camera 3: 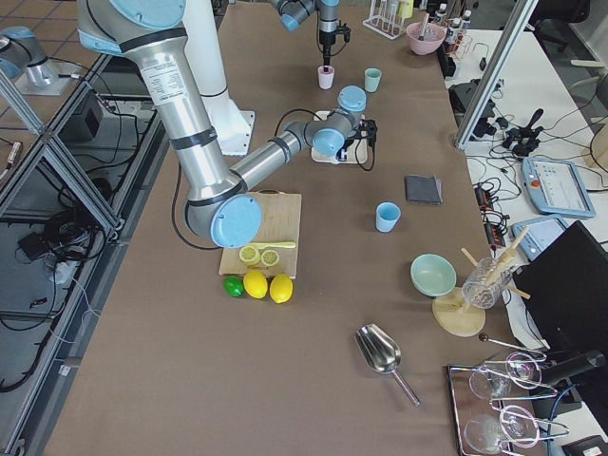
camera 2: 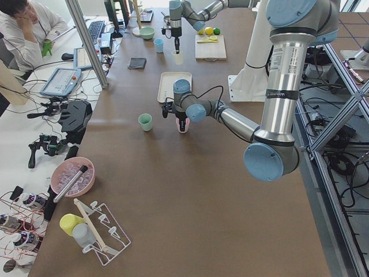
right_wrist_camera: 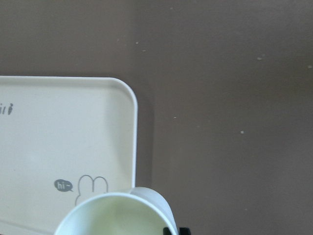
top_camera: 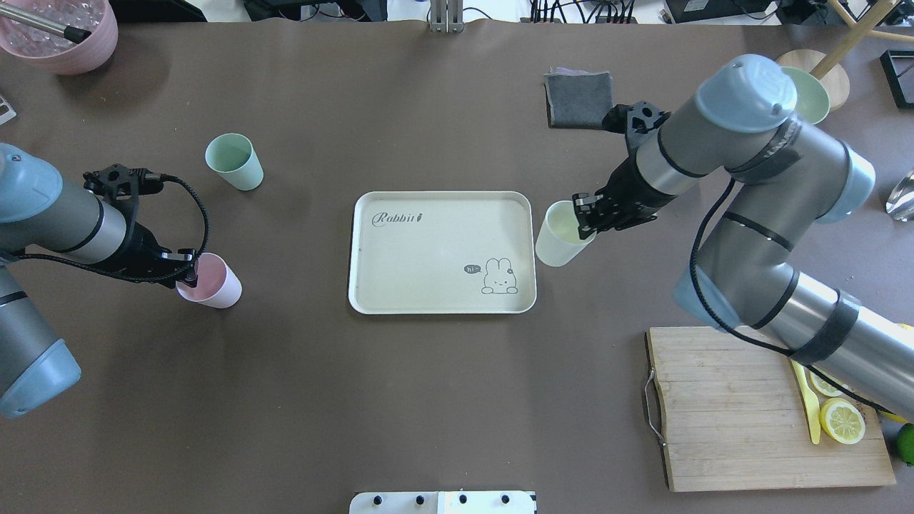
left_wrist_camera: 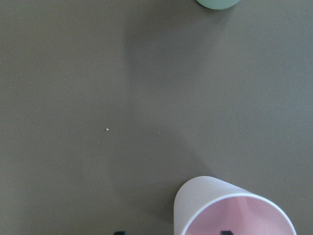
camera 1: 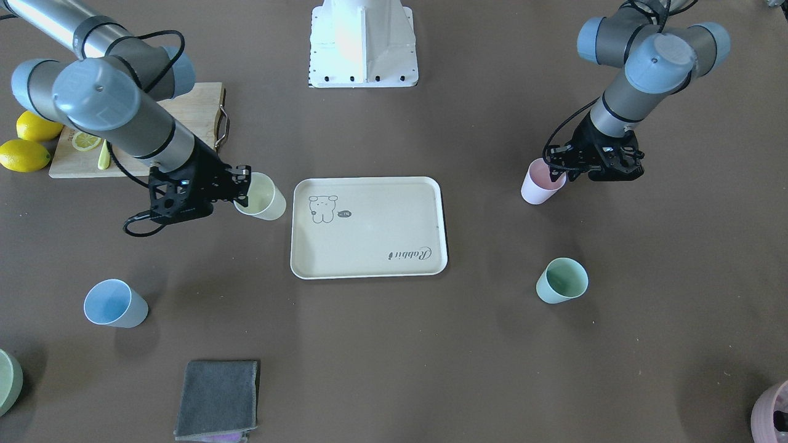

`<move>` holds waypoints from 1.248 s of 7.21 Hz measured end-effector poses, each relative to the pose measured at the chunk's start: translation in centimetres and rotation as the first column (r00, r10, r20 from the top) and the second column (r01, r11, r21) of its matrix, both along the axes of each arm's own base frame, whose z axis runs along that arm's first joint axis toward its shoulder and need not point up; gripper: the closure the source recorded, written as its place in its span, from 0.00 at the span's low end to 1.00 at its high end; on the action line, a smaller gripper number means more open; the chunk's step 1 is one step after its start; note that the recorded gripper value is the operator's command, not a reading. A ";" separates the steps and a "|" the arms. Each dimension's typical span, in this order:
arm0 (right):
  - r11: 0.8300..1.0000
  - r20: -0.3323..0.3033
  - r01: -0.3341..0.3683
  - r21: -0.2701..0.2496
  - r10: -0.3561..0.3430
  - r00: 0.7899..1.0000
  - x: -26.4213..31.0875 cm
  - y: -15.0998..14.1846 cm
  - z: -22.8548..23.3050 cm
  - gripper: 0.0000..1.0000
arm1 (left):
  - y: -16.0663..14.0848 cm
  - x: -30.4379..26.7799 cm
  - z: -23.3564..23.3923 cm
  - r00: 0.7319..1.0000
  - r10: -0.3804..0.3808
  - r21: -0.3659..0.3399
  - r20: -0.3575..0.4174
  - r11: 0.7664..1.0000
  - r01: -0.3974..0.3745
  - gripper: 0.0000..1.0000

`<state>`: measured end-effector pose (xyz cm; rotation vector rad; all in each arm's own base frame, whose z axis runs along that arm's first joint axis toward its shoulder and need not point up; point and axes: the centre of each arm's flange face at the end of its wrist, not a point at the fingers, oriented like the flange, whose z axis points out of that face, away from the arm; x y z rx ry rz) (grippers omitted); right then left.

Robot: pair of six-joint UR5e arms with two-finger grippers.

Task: Place all cups on tray

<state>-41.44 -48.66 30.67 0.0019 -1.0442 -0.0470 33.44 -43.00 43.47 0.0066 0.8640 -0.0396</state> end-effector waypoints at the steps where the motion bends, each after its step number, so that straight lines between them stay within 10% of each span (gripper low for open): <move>1: 1.000 -0.006 -0.016 -0.006 0.016 1.000 -2.4 1.4 -1.2 1.00 | 0.0 0.3 -0.6 1.000 0.006 0.000 -0.011 1.000 -0.006 1.00; 3: 0.999 -0.020 -0.041 0.004 0.041 0.999 -5.4 3.2 -2.2 1.00 | -1.8 2.5 -6.3 0.999 0.021 -0.005 -0.039 1.000 -0.021 1.00; 4: 0.999 -0.025 -0.053 0.008 0.053 0.998 -6.4 3.8 -2.5 0.37 | -2.9 4.2 -10.5 0.999 0.018 -0.017 -0.042 1.000 -0.019 1.00; 5: 0.998 -0.028 -0.058 0.011 0.058 0.998 -6.8 4.2 -2.6 0.00 | -3.3 6.4 -13.3 0.999 0.012 -0.035 -0.041 0.999 -0.013 1.00; 8: 0.998 -0.022 -0.068 0.001 0.068 0.997 -4.3 2.1 -2.2 0.00 | -2.3 15.1 -18.1 1.000 -0.021 -0.069 -0.019 0.997 0.020 1.00; 9: 0.998 -0.017 -0.060 -0.009 0.060 0.998 -0.9 -0.5 -1.6 0.00 | -2.3 16.7 -18.8 0.999 -0.029 -0.080 -0.015 0.996 0.027 0.77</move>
